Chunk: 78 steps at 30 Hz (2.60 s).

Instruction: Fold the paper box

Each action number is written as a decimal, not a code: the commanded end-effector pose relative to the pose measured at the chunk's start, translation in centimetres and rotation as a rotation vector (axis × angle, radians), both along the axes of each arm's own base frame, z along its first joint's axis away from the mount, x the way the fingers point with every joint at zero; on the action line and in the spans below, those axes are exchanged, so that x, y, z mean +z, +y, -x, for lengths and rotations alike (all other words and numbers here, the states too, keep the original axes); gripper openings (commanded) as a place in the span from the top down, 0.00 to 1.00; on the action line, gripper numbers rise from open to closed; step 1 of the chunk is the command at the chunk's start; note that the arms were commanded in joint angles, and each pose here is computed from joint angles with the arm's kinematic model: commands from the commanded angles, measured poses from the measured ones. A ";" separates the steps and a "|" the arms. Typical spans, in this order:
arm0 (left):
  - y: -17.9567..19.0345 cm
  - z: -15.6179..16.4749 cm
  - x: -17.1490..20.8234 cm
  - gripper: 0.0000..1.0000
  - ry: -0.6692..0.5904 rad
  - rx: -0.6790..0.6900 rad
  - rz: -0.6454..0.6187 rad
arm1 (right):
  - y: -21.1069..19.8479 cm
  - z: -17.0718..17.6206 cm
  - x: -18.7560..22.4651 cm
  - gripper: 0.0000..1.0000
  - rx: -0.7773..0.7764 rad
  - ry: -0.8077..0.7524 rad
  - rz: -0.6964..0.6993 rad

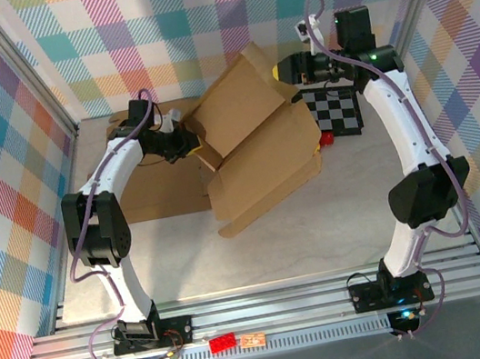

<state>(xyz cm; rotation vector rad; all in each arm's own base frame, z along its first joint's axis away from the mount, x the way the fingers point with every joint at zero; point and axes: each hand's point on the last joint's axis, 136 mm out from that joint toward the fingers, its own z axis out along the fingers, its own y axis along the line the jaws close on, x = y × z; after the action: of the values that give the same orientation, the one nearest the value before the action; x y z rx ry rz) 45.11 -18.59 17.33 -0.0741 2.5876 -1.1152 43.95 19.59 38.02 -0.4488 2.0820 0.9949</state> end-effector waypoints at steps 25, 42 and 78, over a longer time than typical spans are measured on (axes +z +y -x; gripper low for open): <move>-0.8 2.4 3.5 1.00 -0.113 -0.120 -0.152 | 0.0 -2.9 -8.6 0.55 -0.177 -0.132 0.630; -1.7 2.4 3.4 1.00 -0.113 -0.125 -0.198 | -2.7 -3.7 -11.2 1.00 -0.526 -0.073 0.916; 0.3 3.3 -3.9 1.00 0.012 0.035 -0.442 | -2.4 2.4 -18.6 1.00 -0.795 0.198 1.001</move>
<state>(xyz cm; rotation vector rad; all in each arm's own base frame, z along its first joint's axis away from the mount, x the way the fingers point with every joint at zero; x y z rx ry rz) 41.16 -17.95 13.15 0.0055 2.8148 -0.5171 43.26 17.39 19.71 -0.0722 2.4788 -0.5190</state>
